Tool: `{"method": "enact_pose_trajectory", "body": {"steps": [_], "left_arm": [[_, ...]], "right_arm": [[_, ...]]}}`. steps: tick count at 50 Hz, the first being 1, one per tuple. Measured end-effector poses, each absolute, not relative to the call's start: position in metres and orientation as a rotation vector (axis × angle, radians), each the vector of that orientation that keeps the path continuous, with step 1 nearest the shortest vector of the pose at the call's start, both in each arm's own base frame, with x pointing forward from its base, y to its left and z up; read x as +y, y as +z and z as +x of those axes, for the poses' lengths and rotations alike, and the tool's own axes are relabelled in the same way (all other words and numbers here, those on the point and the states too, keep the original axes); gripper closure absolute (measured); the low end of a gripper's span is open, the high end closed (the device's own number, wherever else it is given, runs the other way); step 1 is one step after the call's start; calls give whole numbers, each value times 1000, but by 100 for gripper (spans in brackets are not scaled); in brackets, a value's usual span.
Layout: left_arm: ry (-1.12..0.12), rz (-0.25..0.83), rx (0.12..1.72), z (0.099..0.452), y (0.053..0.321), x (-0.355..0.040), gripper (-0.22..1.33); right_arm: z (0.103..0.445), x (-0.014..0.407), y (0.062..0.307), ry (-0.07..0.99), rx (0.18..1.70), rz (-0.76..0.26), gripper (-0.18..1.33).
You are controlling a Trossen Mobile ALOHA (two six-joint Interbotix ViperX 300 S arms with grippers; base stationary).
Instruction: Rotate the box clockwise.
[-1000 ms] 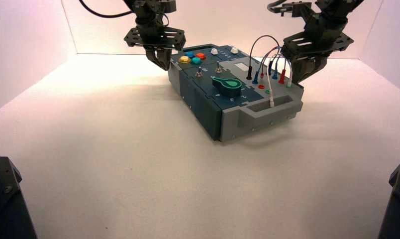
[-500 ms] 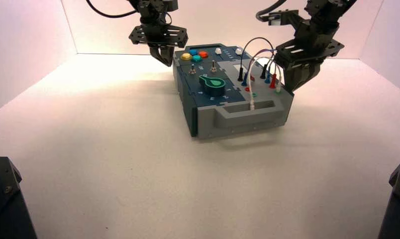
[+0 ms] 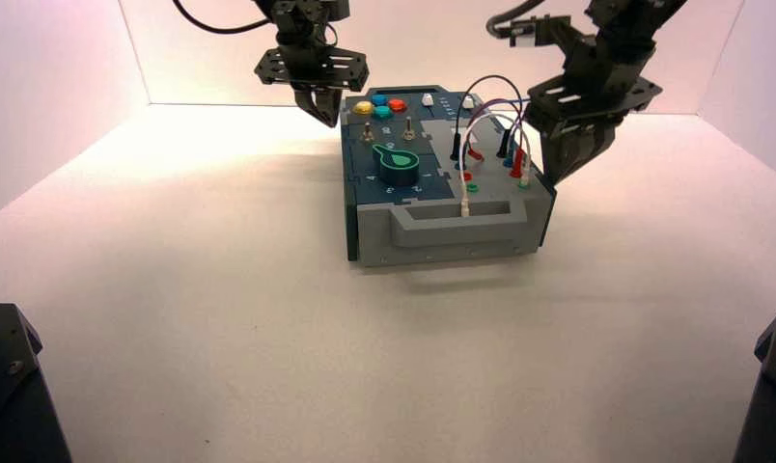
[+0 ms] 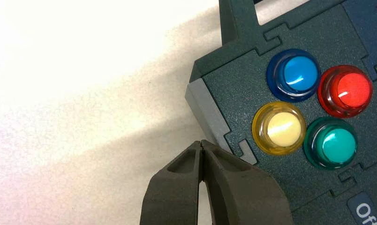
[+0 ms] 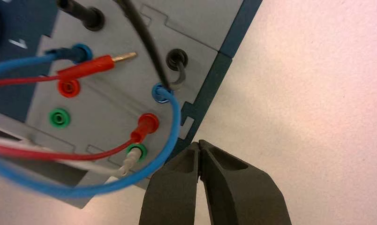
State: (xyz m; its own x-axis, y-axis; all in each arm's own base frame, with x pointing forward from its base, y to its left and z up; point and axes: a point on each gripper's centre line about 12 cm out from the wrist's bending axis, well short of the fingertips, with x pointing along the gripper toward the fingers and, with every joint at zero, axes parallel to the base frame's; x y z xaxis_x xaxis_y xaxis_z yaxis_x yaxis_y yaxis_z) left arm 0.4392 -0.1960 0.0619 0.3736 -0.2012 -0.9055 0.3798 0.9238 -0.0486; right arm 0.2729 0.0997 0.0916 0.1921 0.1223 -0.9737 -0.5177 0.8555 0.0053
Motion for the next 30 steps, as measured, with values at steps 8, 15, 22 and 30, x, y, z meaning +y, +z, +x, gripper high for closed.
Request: {"method": "enact_pose_trajectory", "body": {"steps": [8,15,22,30], "left_arm": [[-383,190,1132,432,70,-197,127],[-391,188,1112,425,87,-196,127],[-387,192,1124,415,99,-188,127],[-365,181,1140,406,107,-172,127]], "right_arm": [[269,104,107,468,1275,-350,128],[267,104,116,470,1255,-346,129],[266,102,123,468,1239,-344,129],[264,99,126,459,1250,-334,129]]}}
